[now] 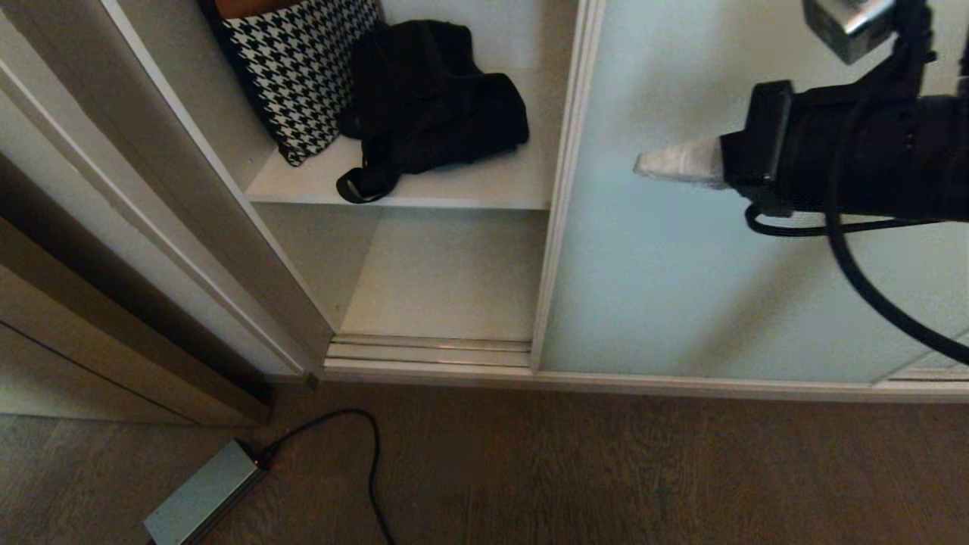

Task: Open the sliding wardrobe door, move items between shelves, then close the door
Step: Close the door

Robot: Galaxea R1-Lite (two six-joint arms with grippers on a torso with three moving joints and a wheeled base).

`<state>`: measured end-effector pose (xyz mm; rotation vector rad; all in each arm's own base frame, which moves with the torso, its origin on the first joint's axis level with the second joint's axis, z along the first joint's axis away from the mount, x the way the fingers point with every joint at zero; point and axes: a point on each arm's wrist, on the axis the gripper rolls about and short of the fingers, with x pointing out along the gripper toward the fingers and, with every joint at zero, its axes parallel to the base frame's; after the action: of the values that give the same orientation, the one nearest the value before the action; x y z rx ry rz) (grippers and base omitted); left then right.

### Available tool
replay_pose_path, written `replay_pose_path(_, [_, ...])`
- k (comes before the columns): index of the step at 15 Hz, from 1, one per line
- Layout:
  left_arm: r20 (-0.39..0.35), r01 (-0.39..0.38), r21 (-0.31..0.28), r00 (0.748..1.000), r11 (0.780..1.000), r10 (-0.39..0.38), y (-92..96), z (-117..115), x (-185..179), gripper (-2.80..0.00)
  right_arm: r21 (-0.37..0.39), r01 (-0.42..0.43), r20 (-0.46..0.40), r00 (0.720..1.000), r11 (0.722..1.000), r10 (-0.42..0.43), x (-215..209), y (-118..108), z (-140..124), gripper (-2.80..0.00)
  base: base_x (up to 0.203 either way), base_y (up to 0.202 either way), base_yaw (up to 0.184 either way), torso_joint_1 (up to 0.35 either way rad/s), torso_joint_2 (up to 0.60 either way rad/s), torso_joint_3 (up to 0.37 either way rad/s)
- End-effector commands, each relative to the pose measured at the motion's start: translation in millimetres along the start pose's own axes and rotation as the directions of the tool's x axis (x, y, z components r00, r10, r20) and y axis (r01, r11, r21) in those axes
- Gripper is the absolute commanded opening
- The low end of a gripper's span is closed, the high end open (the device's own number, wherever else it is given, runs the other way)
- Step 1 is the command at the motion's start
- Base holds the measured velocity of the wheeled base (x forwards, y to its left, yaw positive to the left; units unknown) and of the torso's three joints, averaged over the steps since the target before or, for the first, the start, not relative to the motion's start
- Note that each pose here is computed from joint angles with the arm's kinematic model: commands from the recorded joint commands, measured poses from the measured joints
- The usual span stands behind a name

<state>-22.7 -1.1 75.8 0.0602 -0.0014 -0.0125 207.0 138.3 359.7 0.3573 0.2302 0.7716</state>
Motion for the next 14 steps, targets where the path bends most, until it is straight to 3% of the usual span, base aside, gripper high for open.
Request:
replay_pose_path(1, [-0.001, 0.000, 0.001, 1.000, 1.000, 0.000, 0.0, 0, 0, -2.80, -0.038, -0.017, 0.114, 0.993, 0.999, 0.021, -63, 16, 13, -2.80, 0.000, 0.000, 0.000, 0.000, 0.00, 0.000])
replay_pose_path(4, [-0.001, 0.000, 0.001, 1.000, 1.000, 0.000, 0.0, 0, 0, -2.80, -0.064, 0.128, 0.223, 0.968, 0.990, -0.111, -115, 5, 16, -2.80, 0.000, 0.000, 0.000, 0.000, 0.00, 0.000])
replay_pose_path(6, [-0.001, 0.000, 0.001, 1.000, 1.000, 0.000, 0.0, 0, 0, -2.80, -0.048, 0.264, 0.286, 0.928, 0.963, -0.240, -137, -5, 16, -2.80, 0.000, 0.000, 0.000, 0.000, 0.00, 0.000])
replay_pose_path(8, [-0.001, 0.000, 0.000, 1.000, 1.000, 0.000, 0.0, 0, 0, -2.80, -0.002, 0.449, 0.356, 0.835, 0.893, -0.419, -158, -22, 18, -2.80, 0.000, 0.000, 0.000, 0.000, 0.00, 0.000])
replay_pose_path(9, [-0.001, 0.000, 0.001, 1.000, 1.000, 0.000, 0.0, 0, 0, -2.80, 0.025, 0.534, 0.384, 0.775, 0.845, -0.501, -168, -30, 18, -2.80, 0.000, 0.000, 0.000, 0.000, 0.00, 0.000])
replay_pose_path(11, [0.000, 0.000, 0.000, 1.000, 1.000, 0.000, 0.0, 0, 0, -2.80, 0.102, 0.704, 0.436, 0.604, 0.703, -0.667, -191, -46, 20, -2.80, 0.000, 0.000, 0.000, 0.000, 0.00, 0.000])
replay_pose_path(14, [-0.001, 0.000, 0.001, 1.000, 1.000, 0.000, 0.0, 0, 0, -2.80, 0.234, 0.863, 0.459, 0.308, 0.448, -0.833, -227, -72, 27, -2.80, 0.000, 0.000, 0.000, 0.000, 0.00, 0.000])
